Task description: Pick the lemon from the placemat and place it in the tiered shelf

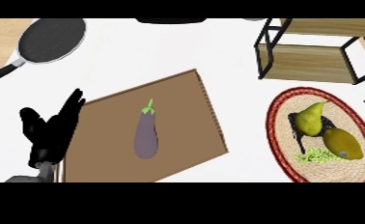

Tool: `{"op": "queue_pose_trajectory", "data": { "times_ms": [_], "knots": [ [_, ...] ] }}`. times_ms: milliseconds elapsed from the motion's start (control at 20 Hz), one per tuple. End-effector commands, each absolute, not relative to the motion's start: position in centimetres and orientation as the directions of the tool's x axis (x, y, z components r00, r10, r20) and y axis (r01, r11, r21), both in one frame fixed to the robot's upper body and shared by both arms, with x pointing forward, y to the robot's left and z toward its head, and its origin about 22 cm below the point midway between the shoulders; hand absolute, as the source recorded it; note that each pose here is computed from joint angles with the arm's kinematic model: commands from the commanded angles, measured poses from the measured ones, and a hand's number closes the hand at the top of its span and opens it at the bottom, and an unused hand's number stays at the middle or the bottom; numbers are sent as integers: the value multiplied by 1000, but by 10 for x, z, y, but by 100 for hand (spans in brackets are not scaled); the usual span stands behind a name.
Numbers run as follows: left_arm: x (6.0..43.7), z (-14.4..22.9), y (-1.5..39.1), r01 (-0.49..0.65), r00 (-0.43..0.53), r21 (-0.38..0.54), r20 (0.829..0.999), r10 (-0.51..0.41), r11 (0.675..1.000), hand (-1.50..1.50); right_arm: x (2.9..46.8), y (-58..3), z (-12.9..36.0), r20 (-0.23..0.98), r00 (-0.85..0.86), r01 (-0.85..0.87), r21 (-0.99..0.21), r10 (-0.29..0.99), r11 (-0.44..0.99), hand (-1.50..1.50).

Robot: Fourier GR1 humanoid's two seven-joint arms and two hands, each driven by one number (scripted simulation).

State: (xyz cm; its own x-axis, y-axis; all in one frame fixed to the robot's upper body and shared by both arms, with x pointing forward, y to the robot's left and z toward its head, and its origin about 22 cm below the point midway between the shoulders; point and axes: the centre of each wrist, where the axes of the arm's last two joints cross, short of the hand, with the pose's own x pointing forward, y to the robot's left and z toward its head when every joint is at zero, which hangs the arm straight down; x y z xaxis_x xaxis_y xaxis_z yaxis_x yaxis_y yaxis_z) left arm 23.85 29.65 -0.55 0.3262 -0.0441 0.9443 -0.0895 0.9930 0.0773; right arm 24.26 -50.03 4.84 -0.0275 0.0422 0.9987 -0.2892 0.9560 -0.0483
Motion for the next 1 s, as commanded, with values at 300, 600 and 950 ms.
{"op": "queue_pose_trajectory", "data": {
  "times_ms": [300, 600, 950],
  "knots": [
    [235, -24, 286, -77, 428, 44, 904, -7, 996, 0, 234, -544, 113, 995, -26, -573, -95, 98, 814, -150],
    [246, -23, 292, -59, 432, 48, 902, -17, 997, 0, 246, -540, 142, 965, -16, -612, -215, 261, 761, -150],
    [255, -20, 296, -85, 440, 37, 898, 5, 996, 0, 261, -533, 134, 911, 2, -559, -340, 411, 756, -150]
  ]
}}
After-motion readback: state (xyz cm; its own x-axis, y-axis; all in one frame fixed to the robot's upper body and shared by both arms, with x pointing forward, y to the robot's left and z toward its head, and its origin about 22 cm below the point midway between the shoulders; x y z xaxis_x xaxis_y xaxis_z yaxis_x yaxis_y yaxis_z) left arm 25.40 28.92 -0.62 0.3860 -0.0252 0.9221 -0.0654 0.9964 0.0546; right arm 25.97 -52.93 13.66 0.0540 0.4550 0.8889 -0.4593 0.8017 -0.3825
